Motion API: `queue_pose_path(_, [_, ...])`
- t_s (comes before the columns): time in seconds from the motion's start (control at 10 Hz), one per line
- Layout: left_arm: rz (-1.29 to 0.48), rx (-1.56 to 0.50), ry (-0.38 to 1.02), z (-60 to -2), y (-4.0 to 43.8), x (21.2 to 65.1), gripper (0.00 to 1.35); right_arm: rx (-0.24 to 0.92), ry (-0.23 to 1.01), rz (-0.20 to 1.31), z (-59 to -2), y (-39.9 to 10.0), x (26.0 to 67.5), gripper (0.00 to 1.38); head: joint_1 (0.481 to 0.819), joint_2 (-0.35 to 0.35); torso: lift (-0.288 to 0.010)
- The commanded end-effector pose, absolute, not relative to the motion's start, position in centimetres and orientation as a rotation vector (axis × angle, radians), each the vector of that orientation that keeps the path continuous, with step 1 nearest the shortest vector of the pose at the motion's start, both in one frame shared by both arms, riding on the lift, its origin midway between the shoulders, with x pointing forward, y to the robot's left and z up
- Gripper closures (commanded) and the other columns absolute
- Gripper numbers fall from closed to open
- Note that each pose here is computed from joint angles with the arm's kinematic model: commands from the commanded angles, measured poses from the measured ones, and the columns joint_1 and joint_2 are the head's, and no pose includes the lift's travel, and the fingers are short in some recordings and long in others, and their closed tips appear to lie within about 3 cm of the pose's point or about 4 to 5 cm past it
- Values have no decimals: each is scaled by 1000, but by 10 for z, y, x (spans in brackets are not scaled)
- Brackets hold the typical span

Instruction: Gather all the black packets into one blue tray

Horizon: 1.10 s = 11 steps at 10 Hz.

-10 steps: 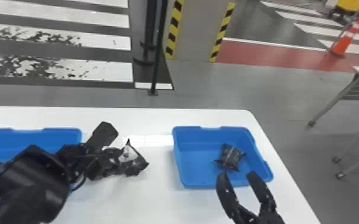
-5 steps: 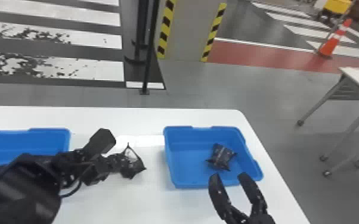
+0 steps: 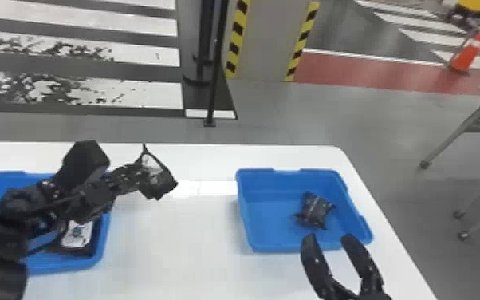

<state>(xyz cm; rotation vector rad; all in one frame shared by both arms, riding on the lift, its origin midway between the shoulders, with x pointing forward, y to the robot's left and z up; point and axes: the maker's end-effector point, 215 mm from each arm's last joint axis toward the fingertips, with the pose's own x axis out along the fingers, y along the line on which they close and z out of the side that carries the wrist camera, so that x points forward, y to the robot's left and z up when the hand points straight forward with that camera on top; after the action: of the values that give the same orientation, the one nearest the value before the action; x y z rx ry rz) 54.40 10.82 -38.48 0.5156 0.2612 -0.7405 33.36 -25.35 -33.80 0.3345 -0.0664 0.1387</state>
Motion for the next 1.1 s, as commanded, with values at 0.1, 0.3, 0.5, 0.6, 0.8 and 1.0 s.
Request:
queue_pose_path(0.1, [-551,492,272,-358,210,506,1227,346,-62,133,-338,-254,330,188,695,-153,-110])
queue_pose_path(0.3, [-445,502,289,-346,266,481,1227,350,-53,133,-340,-253,328,188,695,-52,-110])
queue_pose_path(0.5, [-309,508,328,-347,336,457,1214,351,-50,134,-340,-253,327,188,695,22,-110])
queue_pose_path(0.6, [-244,505,354,-350,370,444,895,350,-40,137,-343,-252,327,188,695,77,-110])
queue_pose_path(0.8, [-164,525,348,-342,414,426,127,340,26,179,-350,-236,337,185,695,166,-110])
queue_pose_path(1.0, [-163,551,270,-318,417,428,145,277,34,222,-332,-224,353,183,695,261,-110])
